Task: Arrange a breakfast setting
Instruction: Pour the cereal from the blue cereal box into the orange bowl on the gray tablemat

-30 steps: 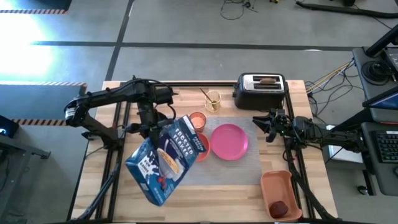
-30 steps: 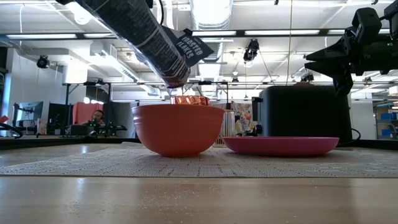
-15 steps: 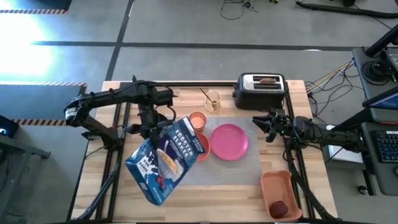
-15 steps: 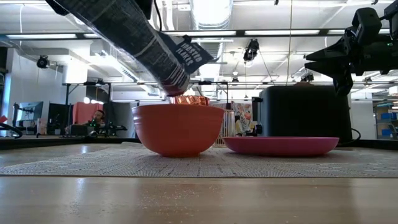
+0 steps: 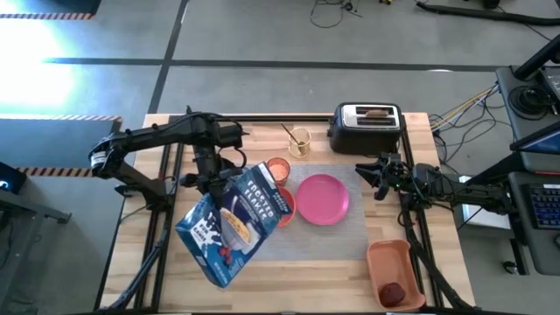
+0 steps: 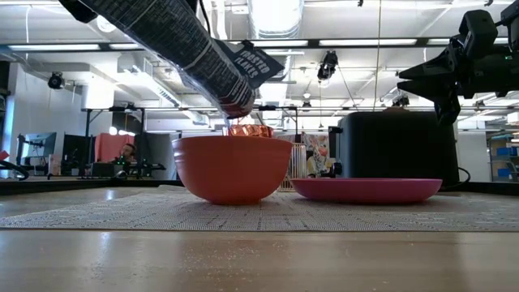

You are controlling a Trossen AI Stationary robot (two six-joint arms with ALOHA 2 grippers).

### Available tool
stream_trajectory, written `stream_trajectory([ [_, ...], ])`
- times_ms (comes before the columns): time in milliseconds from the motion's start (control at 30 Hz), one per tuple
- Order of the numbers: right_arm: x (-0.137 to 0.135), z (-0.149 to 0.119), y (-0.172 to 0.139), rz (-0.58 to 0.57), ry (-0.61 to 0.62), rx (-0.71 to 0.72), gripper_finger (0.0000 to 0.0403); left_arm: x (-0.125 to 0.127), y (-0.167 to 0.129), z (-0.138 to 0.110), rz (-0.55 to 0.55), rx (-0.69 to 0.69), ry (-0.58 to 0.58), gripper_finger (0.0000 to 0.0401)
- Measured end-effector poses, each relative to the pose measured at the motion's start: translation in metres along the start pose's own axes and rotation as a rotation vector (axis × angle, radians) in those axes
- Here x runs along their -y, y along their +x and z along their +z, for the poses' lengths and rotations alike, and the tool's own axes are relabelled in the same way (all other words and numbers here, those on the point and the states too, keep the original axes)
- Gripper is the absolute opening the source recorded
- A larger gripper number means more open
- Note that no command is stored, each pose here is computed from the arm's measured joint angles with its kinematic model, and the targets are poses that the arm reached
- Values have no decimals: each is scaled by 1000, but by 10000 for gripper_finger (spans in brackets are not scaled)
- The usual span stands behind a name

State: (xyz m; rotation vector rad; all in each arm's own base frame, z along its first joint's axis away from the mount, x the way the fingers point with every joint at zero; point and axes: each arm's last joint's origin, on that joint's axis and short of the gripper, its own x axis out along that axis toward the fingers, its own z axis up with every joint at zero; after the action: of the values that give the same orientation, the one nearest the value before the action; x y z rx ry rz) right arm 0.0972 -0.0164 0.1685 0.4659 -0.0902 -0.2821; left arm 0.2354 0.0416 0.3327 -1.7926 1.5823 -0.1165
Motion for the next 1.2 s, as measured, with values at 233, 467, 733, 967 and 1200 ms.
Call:
stream_trajectory([
  [233, 0, 0, 0, 0, 0, 0, 91, -1, -3, 2, 4, 25, -18, 14],
  [467, 0, 0, 0, 0, 0, 0, 91, -4, -9, 2, 12, 73, -19, 14],
  [733, 0, 0, 0, 0, 0, 0, 91, -9, -14, 2, 21, 112, -48, 14],
  [967, 0, 0, 0, 0, 0, 0, 91, -10, -14, 1, 16, 115, -71, 14],
  [1200, 0, 0, 0, 0, 0, 0, 91, -11, -15, 1, 3, 107, -82, 14],
])
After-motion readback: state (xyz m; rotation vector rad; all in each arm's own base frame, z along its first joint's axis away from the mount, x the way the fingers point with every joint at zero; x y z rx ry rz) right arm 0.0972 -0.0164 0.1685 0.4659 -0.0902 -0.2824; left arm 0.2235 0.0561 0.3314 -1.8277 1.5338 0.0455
